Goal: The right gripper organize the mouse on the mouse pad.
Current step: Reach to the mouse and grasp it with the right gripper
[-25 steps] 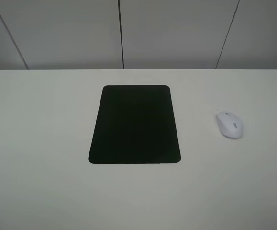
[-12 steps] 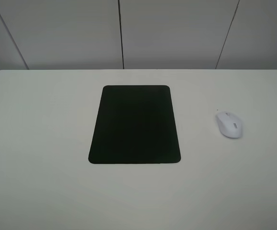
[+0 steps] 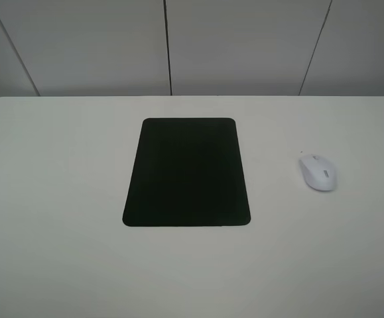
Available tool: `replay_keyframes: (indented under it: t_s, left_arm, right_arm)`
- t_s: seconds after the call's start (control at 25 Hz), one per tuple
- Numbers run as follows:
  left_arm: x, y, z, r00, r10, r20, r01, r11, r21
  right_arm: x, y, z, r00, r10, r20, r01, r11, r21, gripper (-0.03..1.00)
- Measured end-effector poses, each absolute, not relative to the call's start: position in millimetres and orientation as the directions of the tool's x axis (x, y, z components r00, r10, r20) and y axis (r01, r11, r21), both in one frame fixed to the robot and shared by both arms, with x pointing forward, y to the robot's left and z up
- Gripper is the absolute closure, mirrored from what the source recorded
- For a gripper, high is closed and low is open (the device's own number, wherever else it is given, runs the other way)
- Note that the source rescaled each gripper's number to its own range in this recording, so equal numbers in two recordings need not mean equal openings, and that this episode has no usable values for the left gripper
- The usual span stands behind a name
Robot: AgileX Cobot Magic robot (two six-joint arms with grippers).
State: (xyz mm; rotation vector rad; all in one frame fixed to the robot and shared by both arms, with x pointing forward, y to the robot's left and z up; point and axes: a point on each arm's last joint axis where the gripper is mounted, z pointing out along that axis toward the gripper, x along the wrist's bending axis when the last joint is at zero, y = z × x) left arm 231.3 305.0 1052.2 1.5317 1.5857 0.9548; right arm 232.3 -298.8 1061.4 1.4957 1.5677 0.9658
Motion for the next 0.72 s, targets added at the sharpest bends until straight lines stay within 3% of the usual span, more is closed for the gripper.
replay_keyframes:
  t_s: [0.4, 0.72]
  left_arm:
    - [231, 305, 1052, -0.032, 0.999, -0.004, 0.464, 0.018, 0.886]
    - [231, 305, 1052, -0.032, 0.999, -0.004, 0.464, 0.018, 0.886]
  right_arm:
    - [292, -297, 1101, -0.037, 0.999, -0.018, 0.520, 0.034, 0.854, 0.27]
    - [360, -291, 1099, -0.047, 0.998, 0.048, 0.643, -0.007, 0.766, 0.27]
